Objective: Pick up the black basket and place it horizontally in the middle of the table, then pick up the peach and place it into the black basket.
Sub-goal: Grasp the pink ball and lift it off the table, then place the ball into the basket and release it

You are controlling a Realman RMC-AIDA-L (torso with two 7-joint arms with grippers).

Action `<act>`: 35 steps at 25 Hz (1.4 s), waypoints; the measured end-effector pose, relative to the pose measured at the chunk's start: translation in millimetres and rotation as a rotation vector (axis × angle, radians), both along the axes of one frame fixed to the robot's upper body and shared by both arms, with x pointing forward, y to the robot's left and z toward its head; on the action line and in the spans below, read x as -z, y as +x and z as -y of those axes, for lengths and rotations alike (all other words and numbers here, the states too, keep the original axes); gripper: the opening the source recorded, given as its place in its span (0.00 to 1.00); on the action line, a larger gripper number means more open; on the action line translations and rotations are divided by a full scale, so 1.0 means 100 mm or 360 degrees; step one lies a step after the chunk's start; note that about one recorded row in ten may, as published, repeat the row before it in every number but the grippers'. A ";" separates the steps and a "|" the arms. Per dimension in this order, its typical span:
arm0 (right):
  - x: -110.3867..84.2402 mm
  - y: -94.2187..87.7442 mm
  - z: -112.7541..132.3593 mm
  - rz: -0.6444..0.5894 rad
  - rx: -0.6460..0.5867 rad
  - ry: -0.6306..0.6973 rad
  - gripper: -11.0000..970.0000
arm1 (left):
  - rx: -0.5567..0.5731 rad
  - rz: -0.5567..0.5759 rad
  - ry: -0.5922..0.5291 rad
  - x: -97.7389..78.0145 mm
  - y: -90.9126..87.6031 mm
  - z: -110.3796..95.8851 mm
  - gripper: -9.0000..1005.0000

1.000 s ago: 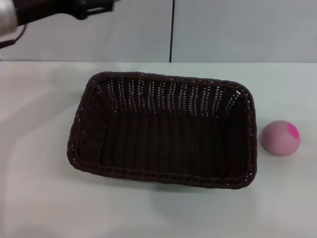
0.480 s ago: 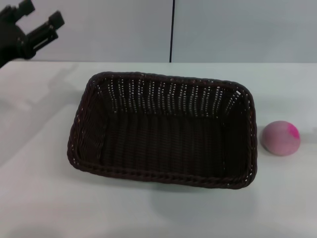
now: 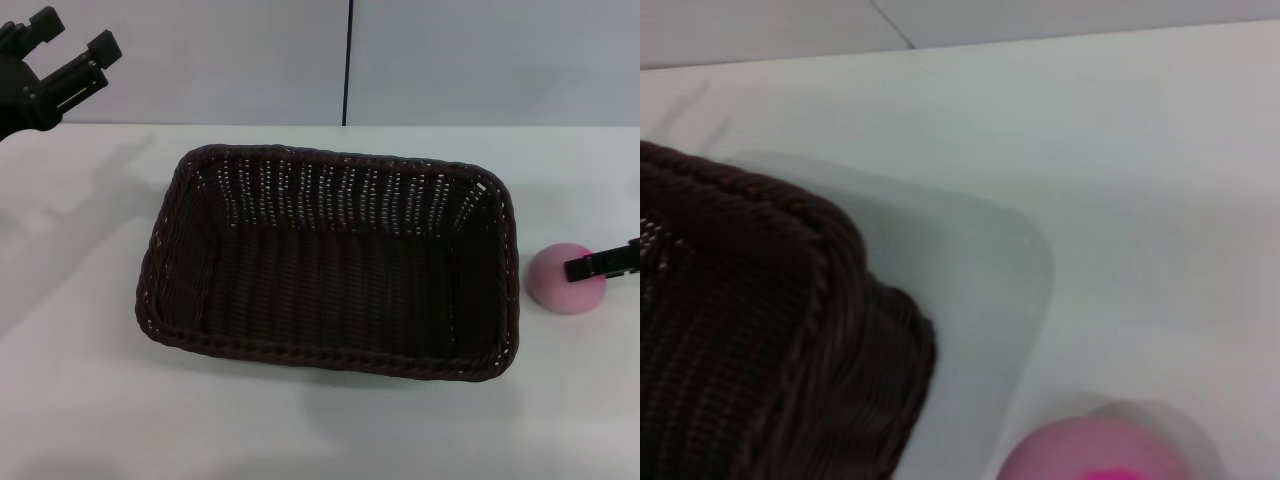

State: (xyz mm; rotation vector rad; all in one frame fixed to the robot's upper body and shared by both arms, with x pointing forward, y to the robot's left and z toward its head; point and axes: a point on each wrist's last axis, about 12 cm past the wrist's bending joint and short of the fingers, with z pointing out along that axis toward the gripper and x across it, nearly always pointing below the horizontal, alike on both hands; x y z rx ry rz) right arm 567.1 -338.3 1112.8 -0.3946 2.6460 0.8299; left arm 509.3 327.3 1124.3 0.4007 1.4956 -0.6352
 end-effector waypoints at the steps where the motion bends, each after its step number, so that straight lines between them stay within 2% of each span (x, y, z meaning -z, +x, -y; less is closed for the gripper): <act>1: 0.03 0.01 -0.02 0.0002 0.0005 -0.0004 0.74 | 0.0000 0.0000 -0.0001 0.00 0.00 0.00 0.81; 7: 0.15 0.06 -0.12 0.0024 -0.0015 0.0005 0.71 | 0.0004 -0.0011 -0.0015 0.02 0.01 0.01 0.81; 19: 0.03 0.04 -0.05 0.0164 0.0068 0.0125 0.46 | 0.0001 -0.0024 -0.0024 0.04 0.01 0.01 0.81; 23: -0.20 -0.02 0.14 0.0337 0.0180 0.0198 0.39 | -0.0001 -0.0030 -0.0028 0.06 0.00 0.01 0.81; 28: -0.67 -0.11 0.24 0.0539 0.0186 0.0235 0.34 | -0.0012 -0.0065 -0.0041 0.12 -0.01 0.00 0.81; 32: -1.01 -0.15 0.01 0.0676 0.0024 0.0310 0.29 | -0.0013 -0.0078 -0.0048 0.16 -0.03 -0.01 0.81; 35: -1.10 -0.09 -0.33 0.0697 -0.0192 0.0358 0.26 | -0.0009 -0.0077 -0.0042 0.18 -0.05 -0.02 0.81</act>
